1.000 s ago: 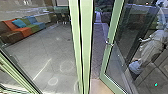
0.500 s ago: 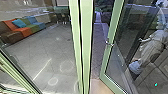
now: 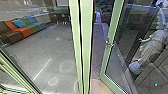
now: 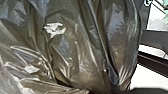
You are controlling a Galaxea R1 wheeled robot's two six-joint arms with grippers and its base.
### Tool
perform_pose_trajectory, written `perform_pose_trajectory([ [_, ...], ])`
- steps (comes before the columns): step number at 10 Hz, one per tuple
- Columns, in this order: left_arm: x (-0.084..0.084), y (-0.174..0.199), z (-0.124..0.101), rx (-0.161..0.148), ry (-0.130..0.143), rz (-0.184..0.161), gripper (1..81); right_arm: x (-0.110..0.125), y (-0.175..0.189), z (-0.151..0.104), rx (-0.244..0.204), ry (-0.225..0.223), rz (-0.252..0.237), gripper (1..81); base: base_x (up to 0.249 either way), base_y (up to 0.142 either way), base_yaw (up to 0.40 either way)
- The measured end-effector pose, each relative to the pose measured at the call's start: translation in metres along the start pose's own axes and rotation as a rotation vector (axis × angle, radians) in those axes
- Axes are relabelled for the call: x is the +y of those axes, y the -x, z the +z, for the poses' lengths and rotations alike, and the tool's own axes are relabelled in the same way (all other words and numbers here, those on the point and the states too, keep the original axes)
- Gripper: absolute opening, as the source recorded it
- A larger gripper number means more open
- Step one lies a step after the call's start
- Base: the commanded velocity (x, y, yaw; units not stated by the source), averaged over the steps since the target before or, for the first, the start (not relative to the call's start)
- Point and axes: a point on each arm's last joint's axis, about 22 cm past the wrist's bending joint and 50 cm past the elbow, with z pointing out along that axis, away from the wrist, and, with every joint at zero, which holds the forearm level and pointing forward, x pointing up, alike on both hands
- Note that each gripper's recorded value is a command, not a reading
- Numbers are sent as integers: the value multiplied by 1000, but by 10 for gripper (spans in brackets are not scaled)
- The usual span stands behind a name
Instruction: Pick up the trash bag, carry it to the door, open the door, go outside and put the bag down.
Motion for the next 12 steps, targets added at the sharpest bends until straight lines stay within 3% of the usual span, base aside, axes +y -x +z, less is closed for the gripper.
perform_pose_trajectory([
  [2, 1, -5, 0, 6, 1, 3, 10, -10, 34, 30, -15, 11, -24, 811, 0, 0, 0],
  [4, 2, -8, 0, 8, 2, 6, 10, -31, 90, 59, -67, -2, -53, 811, 0, 0, 0],
  [5, 2, -9, -1, 10, 1, 7, 10, -28, 103, 64, -76, 8, -57, 811, 0, 0, 0],
  [7, 2, -9, 0, 10, 2, 9, 10, -20, 104, 66, -63, 27, -82, 811, 0, 0, 0],
  [12, 1, -9, -1, 9, 2, 10, 10, -26, 105, 68, -62, 19, -87, 811, 0, 0, 0],
])
